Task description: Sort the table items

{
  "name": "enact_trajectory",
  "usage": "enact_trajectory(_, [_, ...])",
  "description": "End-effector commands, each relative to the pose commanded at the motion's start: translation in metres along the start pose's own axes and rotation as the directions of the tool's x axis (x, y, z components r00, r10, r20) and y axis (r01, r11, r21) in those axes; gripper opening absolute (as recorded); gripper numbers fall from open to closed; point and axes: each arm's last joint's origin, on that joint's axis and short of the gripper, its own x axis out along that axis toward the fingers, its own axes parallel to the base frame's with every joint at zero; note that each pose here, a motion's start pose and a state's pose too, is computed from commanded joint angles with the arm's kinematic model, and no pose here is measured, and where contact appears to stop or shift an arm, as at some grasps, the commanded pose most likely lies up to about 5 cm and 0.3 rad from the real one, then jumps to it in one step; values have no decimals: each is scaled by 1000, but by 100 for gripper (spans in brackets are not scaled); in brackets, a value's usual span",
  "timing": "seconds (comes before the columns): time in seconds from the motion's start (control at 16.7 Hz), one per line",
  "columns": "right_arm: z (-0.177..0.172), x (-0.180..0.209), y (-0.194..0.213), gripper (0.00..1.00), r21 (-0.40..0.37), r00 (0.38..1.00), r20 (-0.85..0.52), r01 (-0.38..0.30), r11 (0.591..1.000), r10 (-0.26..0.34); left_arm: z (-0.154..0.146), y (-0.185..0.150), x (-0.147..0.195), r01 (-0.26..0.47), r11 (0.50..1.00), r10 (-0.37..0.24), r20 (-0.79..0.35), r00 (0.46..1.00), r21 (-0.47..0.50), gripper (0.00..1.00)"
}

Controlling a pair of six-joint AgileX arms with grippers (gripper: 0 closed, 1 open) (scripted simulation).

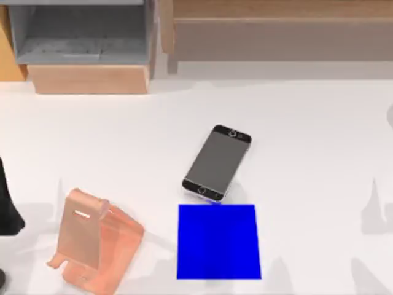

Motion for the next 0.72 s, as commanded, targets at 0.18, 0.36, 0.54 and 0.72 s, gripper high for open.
enact_trajectory(0.18, [0, 0, 0, 100, 0, 1000, 0, 0, 1000, 0, 0, 0, 0, -1, 1000, 1, -13, 1000, 9, 100])
enact_trajectory(0.36, [0, 0, 0, 100, 0, 1000, 0, 0, 1000, 0, -2, 1, 3, -1, 995, 13, -125, 992, 96, 100])
enact_trajectory(0.54, [0, 0, 0, 100, 0, 1000, 0, 0, 1000, 0, 1, 3, 7, 56, 963, 29, -305, 952, 264, 100])
enact_trajectory(0.72, [0, 0, 0, 100, 0, 1000, 0, 0, 1000, 0, 4, 6, 12, 206, 867, 44, -481, 876, 454, 100])
